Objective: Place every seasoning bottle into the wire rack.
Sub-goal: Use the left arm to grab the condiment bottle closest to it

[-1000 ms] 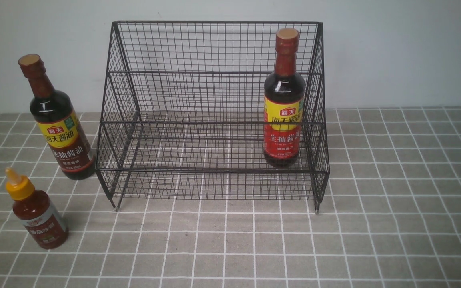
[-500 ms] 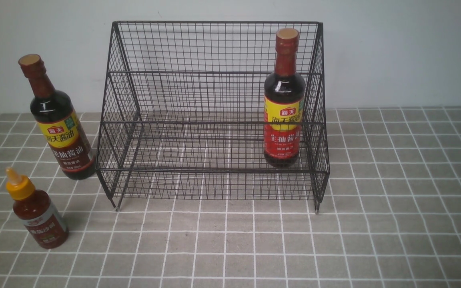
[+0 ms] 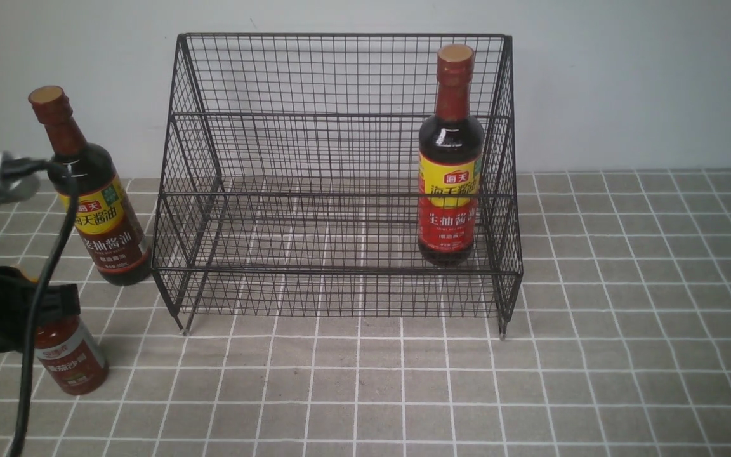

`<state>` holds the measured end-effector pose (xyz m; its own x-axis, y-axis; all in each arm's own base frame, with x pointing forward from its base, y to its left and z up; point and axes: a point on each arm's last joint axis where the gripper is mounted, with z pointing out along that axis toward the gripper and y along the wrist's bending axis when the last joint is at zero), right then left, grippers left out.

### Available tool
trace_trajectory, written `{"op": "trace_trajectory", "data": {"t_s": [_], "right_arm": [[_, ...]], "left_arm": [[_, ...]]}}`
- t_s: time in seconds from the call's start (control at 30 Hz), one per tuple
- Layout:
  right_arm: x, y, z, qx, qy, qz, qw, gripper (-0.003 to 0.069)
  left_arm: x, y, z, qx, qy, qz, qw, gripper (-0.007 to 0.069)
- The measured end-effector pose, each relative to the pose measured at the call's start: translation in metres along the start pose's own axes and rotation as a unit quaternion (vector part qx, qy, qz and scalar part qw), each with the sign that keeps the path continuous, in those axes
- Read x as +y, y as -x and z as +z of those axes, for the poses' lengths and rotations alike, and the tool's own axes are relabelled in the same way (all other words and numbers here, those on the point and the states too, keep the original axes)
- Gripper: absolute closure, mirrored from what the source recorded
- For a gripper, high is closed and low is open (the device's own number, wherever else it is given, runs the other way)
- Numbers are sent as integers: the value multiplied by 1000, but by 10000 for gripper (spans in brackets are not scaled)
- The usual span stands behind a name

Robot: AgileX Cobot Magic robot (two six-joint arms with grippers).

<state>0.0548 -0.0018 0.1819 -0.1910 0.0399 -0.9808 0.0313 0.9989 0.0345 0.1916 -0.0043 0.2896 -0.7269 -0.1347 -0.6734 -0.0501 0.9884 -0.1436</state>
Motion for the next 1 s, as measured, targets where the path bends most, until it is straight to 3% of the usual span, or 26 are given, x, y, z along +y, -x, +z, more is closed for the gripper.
{"op": "trace_trajectory", "data": {"t_s": [0.1,0.3,0.57,0.77,0.8,0.83,1.0], "right_arm": [[0,0,0,0,0,0,1000,672],[0,0,0,0,0,0,1000,672],[0,0,0,0,0,0,1000,672],[0,0,0,0,0,0,1000,672],[0,0,0,0,0,0,1000,672],[0,0,0,0,0,0,1000,672],[0,0,0,0,0,0,1000,672]], "left_arm": [[0,20,-9,59,23,26,998,610],[-1,45,-7,109,36,11,993,615],[22,68,33,169,72,-19,983,579],[28,70,45,166,86,-11,982,409],[29,73,48,153,86,-9,984,311],[29,74,49,151,86,-9,985,301],[32,76,61,142,93,0,986,88]]}}
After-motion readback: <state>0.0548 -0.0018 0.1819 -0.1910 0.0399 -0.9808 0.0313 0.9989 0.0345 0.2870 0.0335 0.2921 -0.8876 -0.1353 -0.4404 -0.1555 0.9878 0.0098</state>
